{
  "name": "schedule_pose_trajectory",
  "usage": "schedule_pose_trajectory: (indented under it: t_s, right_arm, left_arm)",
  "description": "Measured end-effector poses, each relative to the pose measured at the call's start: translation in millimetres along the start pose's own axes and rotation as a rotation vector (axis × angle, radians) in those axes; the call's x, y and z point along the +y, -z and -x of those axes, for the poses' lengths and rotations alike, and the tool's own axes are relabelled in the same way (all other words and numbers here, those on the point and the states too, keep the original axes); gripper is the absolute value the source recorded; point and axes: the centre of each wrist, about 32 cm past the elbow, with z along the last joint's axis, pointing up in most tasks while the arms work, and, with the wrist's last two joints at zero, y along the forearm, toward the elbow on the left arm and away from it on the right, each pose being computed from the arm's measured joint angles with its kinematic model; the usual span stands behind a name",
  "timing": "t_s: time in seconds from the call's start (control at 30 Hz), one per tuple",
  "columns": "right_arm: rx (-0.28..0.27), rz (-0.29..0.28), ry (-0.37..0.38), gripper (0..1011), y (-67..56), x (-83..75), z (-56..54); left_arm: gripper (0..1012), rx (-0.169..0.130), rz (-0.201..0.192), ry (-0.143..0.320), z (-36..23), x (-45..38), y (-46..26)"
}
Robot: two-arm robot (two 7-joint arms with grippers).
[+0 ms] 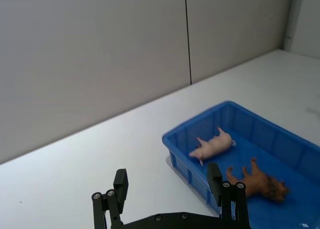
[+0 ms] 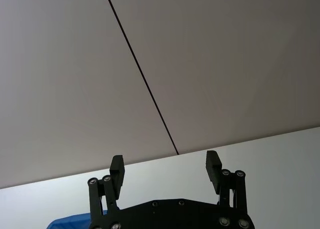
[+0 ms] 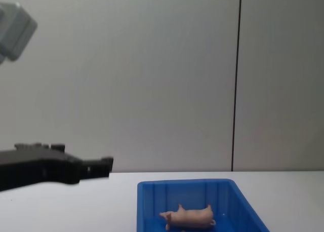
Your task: Pick up the two dolls from the table and place them into the box.
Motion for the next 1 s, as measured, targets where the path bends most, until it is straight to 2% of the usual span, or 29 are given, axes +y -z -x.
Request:
schedule_pose_trajectory:
  t_s: [0.1,0.2,0.23,0.33,0.47,0.73,1.0]
  right_arm:
    - [0.0,-0.001,0.001,1001,0.0,-0.1,-0.1]
    - [0.0,-0.001,0.002,1001,-0.1,-0.2,-0.2]
    - [0.0,-0.002,0.002,1001,-0.1,-0.3,-0.3]
    - [0.0,-0.002,0.003,1001,-0.2,-0.4,-0.5]
    - [0.001,-0.002,0.004,1001,-0.1,-0.5,-0.6]
    - [0.002,-0.003,0.005,1001,0.1,-0.6,-0.6]
    - [0.002,-0.003,0.005,1001,0.1,-0.6,-0.6]
  left_arm:
    - [1001,0.004,-0.03,0.019,-1.2,1.0,1.1]
    - [1001,0.01,-0.087,0.051,-3.6,1.2,4.1]
    - [1001,0.01,-0.087,0.051,-3.6,1.2,4.1]
    - [1001,0.013,-0.133,0.07,-6.6,-0.6,8.0]
    - [1001,0.019,-0.169,0.08,-8.7,-3.3,11.5]
    - [1001,0.034,-0.215,0.07,-11.7,-11.2,18.2]
    - [1001,0.039,-0.245,0.06,-15.1,-24.7,24.1]
